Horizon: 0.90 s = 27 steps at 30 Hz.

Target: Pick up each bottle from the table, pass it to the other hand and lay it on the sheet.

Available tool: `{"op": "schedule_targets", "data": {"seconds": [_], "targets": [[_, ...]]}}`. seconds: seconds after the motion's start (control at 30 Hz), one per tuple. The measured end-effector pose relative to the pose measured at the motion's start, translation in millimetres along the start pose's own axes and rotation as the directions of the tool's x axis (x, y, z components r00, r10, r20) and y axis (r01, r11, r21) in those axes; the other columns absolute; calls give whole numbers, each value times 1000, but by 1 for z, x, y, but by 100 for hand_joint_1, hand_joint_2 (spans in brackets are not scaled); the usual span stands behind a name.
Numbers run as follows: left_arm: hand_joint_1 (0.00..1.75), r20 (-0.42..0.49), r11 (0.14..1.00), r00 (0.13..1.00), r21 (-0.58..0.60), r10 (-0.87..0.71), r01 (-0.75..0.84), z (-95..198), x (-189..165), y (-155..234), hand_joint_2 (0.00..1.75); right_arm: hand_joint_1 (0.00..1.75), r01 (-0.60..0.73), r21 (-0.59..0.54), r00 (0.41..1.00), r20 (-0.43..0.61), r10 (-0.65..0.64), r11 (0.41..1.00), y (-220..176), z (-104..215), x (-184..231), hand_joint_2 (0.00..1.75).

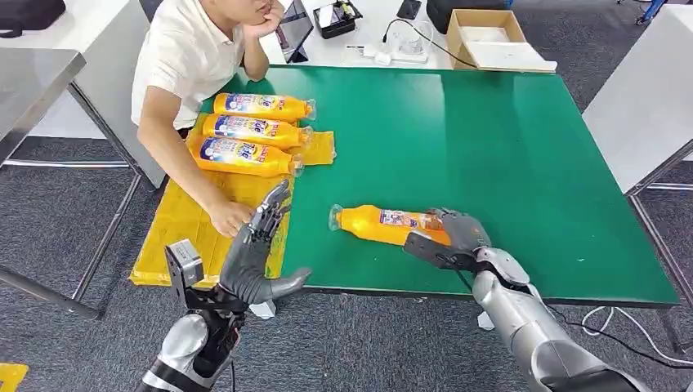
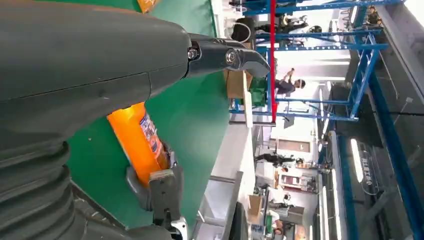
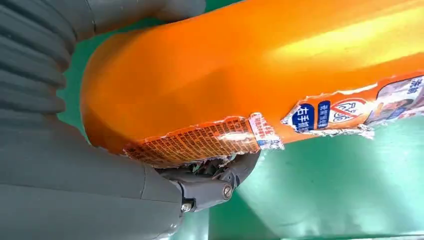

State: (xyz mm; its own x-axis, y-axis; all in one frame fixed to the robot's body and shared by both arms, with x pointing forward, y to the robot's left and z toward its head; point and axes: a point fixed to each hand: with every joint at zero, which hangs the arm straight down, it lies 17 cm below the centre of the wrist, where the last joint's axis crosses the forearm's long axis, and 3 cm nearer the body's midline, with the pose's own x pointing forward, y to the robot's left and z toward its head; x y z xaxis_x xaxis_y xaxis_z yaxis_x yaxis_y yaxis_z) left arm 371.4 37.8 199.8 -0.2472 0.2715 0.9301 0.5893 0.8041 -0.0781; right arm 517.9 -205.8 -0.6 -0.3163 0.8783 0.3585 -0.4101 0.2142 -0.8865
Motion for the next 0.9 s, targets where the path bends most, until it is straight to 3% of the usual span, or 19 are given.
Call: {"op": "schedule_targets", "data": {"seconds": [0.23,0.43,0.5,0.6,0.73,0.9], "targets": [[0,-5,1000,1000,-4,5,-5,0,-2,-1,175,175,18,2,1000,3,-18,1000,1,0,1,175],[0,2,995,995,14,98,-98,1,0,2,175,175,159,-53,986,64,-155,986,-7,0,13,175],[0,-3,979,981,54,195,-194,2,-2,6,175,175,250,-87,964,119,-239,964,-9,2,29,175],[0,-17,968,971,87,237,-235,9,-11,8,175,175,308,-107,945,150,-291,945,-8,2,41,175],[0,-60,942,948,146,313,-302,18,-29,11,175,175,437,-168,882,269,-386,883,-27,6,73,175],[0,-57,940,970,266,238,-215,27,-41,30,175,175,529,-223,827,353,-438,819,-51,15,98,175]]}}
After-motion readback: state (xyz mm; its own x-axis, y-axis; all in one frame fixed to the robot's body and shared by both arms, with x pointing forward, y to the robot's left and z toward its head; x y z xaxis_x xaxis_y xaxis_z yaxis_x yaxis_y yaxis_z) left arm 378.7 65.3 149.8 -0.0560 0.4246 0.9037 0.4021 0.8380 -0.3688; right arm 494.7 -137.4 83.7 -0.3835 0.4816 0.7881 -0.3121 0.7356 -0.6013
